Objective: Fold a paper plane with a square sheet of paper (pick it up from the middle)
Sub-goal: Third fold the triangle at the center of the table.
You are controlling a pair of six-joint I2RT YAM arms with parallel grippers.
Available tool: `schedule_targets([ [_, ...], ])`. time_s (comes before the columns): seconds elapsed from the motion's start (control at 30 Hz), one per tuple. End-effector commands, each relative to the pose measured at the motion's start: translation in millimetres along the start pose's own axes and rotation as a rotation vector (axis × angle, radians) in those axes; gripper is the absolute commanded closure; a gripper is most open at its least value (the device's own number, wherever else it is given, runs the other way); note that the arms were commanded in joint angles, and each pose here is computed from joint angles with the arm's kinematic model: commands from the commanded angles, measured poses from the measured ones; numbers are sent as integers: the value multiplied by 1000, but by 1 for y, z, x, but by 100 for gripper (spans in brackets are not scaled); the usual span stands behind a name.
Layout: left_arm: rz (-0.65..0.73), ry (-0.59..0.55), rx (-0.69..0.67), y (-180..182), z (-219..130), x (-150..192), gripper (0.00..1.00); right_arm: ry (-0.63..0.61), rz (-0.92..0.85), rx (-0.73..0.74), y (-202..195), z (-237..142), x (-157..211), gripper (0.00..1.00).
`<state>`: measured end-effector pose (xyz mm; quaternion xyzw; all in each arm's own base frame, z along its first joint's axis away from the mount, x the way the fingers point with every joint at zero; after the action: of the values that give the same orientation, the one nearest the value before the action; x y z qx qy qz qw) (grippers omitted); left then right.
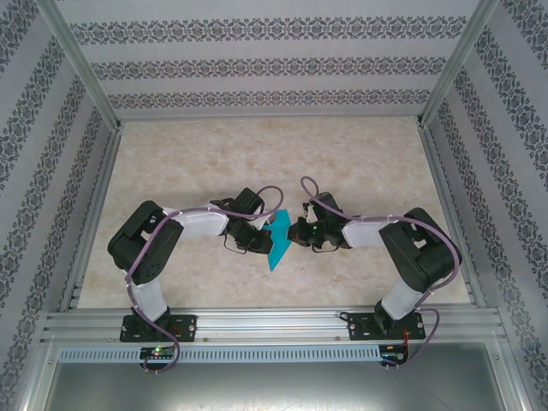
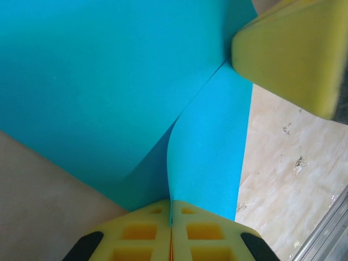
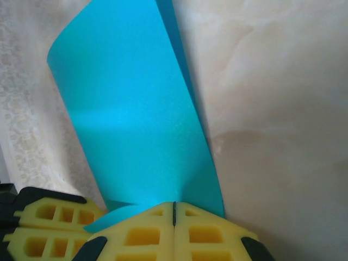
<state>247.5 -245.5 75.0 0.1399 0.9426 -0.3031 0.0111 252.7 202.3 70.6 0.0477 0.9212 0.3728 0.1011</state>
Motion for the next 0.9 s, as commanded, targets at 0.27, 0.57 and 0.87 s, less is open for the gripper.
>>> schedule_targets([
  [0.27,8,24,-42,3,2,4,91,-12,-107,-71,36,-22,31,98],
  [0.57,6,27,-44,4,3,4,91,57,-122,-119,42,3,76,100],
  [0.87,6,29,-46,4,3,4,91,102,-105,-79,31,24,83,100],
])
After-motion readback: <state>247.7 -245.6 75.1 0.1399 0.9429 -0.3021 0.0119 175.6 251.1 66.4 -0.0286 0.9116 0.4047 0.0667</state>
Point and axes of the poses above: each hand's point on the last joint's axis, 136 mm out from that joint toward the fingers, its own z axis out along the fingers, its own y axis along the line the jaws close on, x = y × z, the point moved 7 cm from there along -z, back along the fingers, and after that the axes turned 4 degrees about -z, right-handed, at the moved point
